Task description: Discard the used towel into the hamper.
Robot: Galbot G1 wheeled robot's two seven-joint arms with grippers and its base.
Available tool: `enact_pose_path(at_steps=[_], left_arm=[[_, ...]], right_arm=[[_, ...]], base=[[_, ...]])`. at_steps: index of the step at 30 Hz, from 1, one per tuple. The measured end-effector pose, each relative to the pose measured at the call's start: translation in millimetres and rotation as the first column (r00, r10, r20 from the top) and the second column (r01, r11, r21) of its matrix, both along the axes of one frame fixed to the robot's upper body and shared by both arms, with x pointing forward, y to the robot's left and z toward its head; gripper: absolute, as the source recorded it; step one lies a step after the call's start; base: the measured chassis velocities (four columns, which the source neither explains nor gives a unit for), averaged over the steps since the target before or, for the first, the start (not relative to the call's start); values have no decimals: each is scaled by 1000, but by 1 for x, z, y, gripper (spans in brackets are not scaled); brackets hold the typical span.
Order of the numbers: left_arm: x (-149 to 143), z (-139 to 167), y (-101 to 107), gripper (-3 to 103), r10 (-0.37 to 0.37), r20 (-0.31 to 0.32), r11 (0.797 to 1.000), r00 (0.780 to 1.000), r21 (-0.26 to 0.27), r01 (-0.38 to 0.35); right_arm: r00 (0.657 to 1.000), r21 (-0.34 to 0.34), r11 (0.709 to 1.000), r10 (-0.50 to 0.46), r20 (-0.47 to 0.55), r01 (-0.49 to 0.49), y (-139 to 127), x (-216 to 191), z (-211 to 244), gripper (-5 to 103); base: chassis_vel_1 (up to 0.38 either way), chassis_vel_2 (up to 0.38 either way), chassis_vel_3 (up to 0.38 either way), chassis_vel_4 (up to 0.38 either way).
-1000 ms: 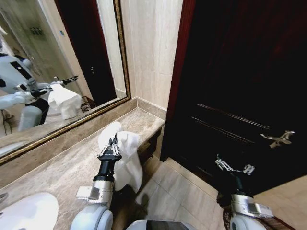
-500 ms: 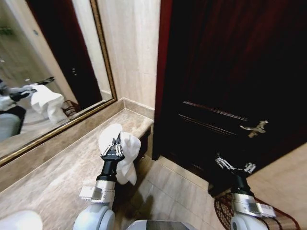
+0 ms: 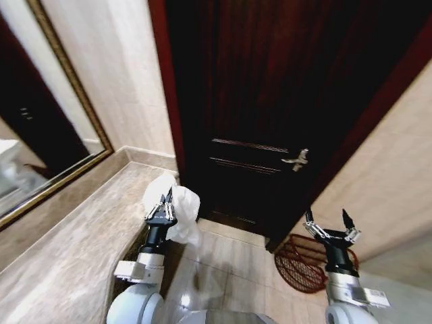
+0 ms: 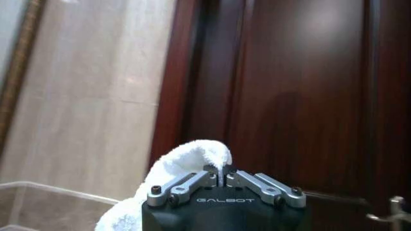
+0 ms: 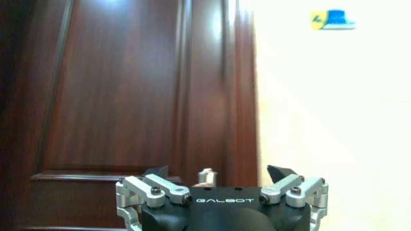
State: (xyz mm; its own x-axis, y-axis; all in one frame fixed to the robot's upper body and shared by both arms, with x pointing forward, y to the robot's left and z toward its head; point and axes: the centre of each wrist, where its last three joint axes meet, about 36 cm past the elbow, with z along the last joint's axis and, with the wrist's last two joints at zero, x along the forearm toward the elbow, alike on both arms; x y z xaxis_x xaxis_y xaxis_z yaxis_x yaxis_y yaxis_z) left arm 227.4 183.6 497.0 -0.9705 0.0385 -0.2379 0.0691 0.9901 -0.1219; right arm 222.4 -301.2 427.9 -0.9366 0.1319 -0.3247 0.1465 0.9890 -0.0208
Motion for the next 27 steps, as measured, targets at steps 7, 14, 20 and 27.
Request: enact_pose_path(at_steps=[7,14,20,27], left_arm=[[1,-2,-1,2,-2,4,1000,1000,-5,2],[1,-2,-1,2,-2,8,1000,1000,-9,2],[2,-3,-2,2,-1,8,1000,1000,-12,1],[2,-5,-3,2,-3,9,1000,1000,-15,3]], right_arm=[[1000,0,1000,2,9,-2,-1,1,0,100],[1000,12,1000,-9,30,8,0,2,-1,100],[999,19,1000,-12,35,11,-1,2,-1,100],[999,15,1000,-10,34,9,-1,0,-1,100]], base=[[-115,-129,-136,-124],[-127,-119,-121,-127],[-129,-132,-128,-113],[-124,-125,-120,-124]])
